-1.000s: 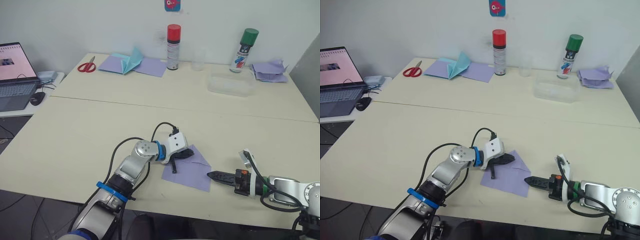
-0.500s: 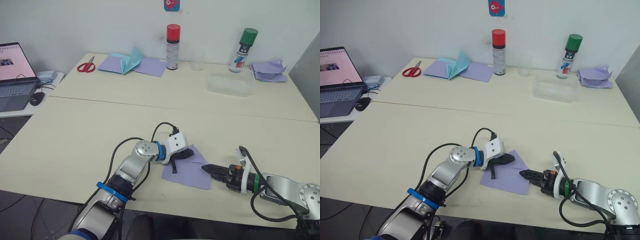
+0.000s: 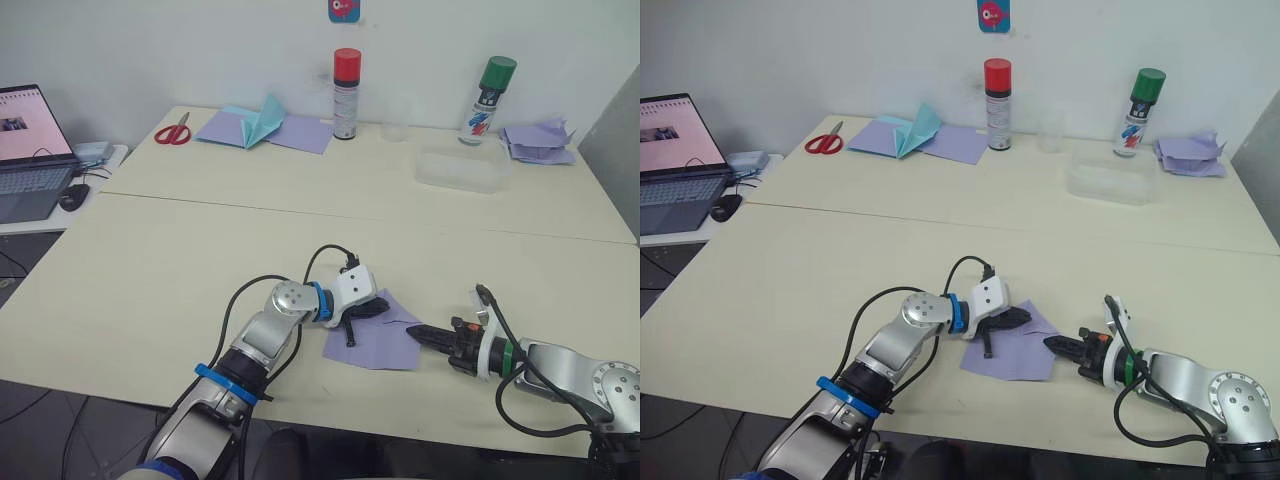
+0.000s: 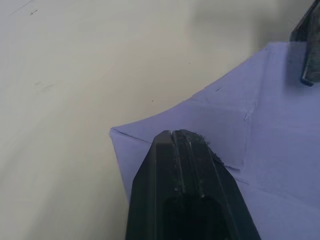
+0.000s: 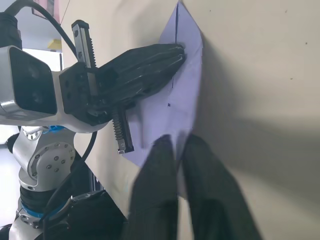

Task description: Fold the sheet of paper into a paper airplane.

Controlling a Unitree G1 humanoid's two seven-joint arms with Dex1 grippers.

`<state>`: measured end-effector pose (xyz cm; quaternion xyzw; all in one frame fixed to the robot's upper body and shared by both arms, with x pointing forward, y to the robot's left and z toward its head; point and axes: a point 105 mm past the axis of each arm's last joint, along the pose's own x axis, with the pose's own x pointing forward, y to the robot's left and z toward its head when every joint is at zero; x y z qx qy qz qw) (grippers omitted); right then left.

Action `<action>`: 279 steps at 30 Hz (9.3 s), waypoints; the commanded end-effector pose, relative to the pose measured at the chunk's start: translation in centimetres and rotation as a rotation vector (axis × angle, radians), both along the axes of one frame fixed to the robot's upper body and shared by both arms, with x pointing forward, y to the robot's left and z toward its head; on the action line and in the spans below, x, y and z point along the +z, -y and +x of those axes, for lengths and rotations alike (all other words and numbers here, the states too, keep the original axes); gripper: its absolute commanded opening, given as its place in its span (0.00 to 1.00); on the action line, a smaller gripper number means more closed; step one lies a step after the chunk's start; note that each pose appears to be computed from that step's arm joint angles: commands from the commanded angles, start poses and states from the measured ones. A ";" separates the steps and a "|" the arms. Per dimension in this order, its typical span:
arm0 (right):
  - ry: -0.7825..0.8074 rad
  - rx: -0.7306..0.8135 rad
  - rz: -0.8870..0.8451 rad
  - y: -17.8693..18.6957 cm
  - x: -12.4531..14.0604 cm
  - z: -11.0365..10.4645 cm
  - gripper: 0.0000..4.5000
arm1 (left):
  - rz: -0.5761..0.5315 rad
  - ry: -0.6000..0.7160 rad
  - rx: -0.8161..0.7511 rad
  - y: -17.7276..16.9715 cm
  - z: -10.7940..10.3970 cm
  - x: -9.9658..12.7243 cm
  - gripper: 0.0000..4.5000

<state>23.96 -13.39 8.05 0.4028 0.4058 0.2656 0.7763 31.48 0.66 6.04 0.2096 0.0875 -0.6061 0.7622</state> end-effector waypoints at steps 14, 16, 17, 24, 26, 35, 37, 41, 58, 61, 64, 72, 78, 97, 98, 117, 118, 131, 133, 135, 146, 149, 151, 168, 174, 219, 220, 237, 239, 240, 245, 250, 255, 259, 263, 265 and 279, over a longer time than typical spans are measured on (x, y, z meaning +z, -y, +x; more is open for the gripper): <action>0.099 0.096 0.064 -1.9 2.5 0.1 0.01 | 0.080 -0.078 0.036 -4.3 -1.5 -0.6 0.00; 0.111 0.128 0.060 -2.4 2.8 0.1 0.01 | 0.084 -0.086 0.040 -4.6 -1.9 -0.8 0.00; 0.120 0.150 0.054 -2.7 2.9 0.0 0.01 | 0.086 -0.090 0.044 -4.7 -1.9 -0.9 0.00; 0.197 0.266 -0.006 -4.5 3.2 0.5 0.01 | 0.078 -0.096 0.058 -4.4 -1.8 -1.0 0.00; 0.208 0.273 -0.009 -4.9 3.1 0.9 0.01 | 0.078 -0.099 0.059 -4.4 -1.7 -1.0 0.00; 0.224 0.309 -0.018 -6.3 2.2 1.7 0.01 | 0.060 -0.110 0.060 -4.7 -1.9 -0.9 0.00; 0.225 0.316 -0.016 -6.6 2.0 1.8 0.01 | 0.038 -0.111 0.057 -4.3 -1.8 -0.6 0.00; 0.231 0.327 -0.020 -6.9 1.8 2.0 0.01 | 0.037 -0.111 0.057 -4.3 -1.8 -0.5 0.00; 0.299 0.359 0.010 -7.5 2.5 2.1 0.69 | 0.076 -0.122 0.072 -5.4 -2.1 -1.3 0.00; 0.299 0.347 0.021 -7.5 2.7 2.2 0.76 | 0.080 -0.124 0.071 -5.5 -2.1 -1.4 0.00; 0.306 0.357 0.009 -7.4 2.6 2.1 0.76 | 0.084 -0.125 0.070 -5.6 -2.2 -1.4 0.00; 0.410 0.459 -0.159 -7.4 1.0 1.4 0.22 | 0.089 -0.127 0.069 -5.6 -2.3 -1.5 0.00; 0.493 0.510 -0.217 -8.0 0.2 1.2 0.00 | 0.099 -0.128 0.071 -5.9 -2.3 -1.6 0.00; 0.444 0.479 0.011 -8.4 3.9 1.0 0.28 | 0.099 -0.127 0.074 -5.8 -2.0 -1.6 0.00; 0.442 0.479 0.014 -8.4 4.0 1.0 0.37 | 0.099 -0.127 0.073 -5.8 -2.0 -1.6 0.00; 0.516 0.560 -0.098 -7.4 3.1 0.5 0.07 | 0.109 -0.122 0.070 -6.0 -2.0 -1.8 0.00; 0.518 0.560 -0.095 -7.4 3.1 0.5 0.00 | 0.109 -0.122 0.070 -6.0 -2.0 -1.8 0.00; 0.500 0.577 0.014 -7.0 4.5 0.0 0.00 | 0.108 -0.122 0.066 -5.8 -1.9 -1.7 0.00; 0.507 0.574 0.022 -7.0 4.8 0.1 0.00 | 0.109 -0.122 0.065 -5.8 -1.9 -1.7 0.00; 0.508 0.569 0.022 -7.0 4.8 0.2 0.12 | 0.109 -0.122 0.065 -5.8 -2.0 -1.7 0.00; 0.515 0.570 -0.098 -5.5 3.6 0.9 0.42 | 0.108 -0.121 0.064 -5.8 -2.0 -1.8 0.00; 0.522 0.574 -0.133 -5.7 2.7 1.0 0.30 | 0.108 -0.122 0.063 -5.8 -2.1 -1.8 0.00; 0.528 0.572 -0.135 -5.9 2.4 1.1 0.14 | 0.108 -0.122 0.063 -5.8 -2.1 -1.8 0.00; 0.581 0.597 -0.223 -8.4 -0.4 1.4 0.00 | 0.112 -0.123 0.066 -6.0 -1.9 -1.7 0.00; 0.588 0.597 -0.290 -8.3 -1.5 2.1 0.00 | 0.107 -0.128 0.074 -6.8 -1.8 -1.0 0.00; 0.863 0.471 -0.484 -5.5 -2.4 3.8 0.00 | 0.152 -0.092 0.077 -6.9 -1.7 -1.0 0.00; 0.844 0.459 -0.491 -5.3 -2.9 4.0 0.00 | 0.153 -0.091 0.074 -6.9 -1.7 -1.0 0.00; 0.709 0.121 -0.612 -2.1 -4.1 8.2 0.00 | 0.284 -0.101 0.029 -8.1 -2.7 -3.3 0.00; 0.696 0.080 -0.628 -1.7 -4.2 8.5 0.00 | 0.281 -0.105 0.027 -8.1 -2.9 -3.3 0.00; 0.695 0.068 -0.634 -1.5 -4.2 8.6 0.00 | 0.279 -0.107 0.027 -8.1 -2.9 -3.3 0.00; 0.726 0.065 -0.669 -1.1 -4.0 8.8 0.00 | 0.277 -0.106 0.030 -8.0 -2.8 -3.3 0.00; 0.884 0.102 -0.556 -2.6 -0.9 8.4 0.00 | 0.274 -0.103 0.033 -7.9 -2.5 -3.2 0.00; 1.021 0.258 -0.447 -4.4 1.1 6.3 0.00 | 0.250 -0.086 0.047 -7.7 -2.0 -2.8 0.00; 0.968 0.322 -0.495 -4.9 -0.8 6.0 0.00 | 0.255 -0.085 0.044 -7.7 -1.9 -2.9 0.00; 0.884 0.413 -0.554 -5.0 -3.1 5.1 0.00 | 0.262 -0.094 0.041 -7.8 -2.1 -3.1 0.00; 0.855 0.461 -0.571 -5.0 -4.0 4.4 0.00 | 0.264 -0.098 0.041 -7.9 -2.1 -3.2 0.00; 0.785 0.736 -0.392 -6.9 -4.4 -1.6 0.00 | 0.256 -0.096 0.039 -7.5 -2.0 -3.3 0.00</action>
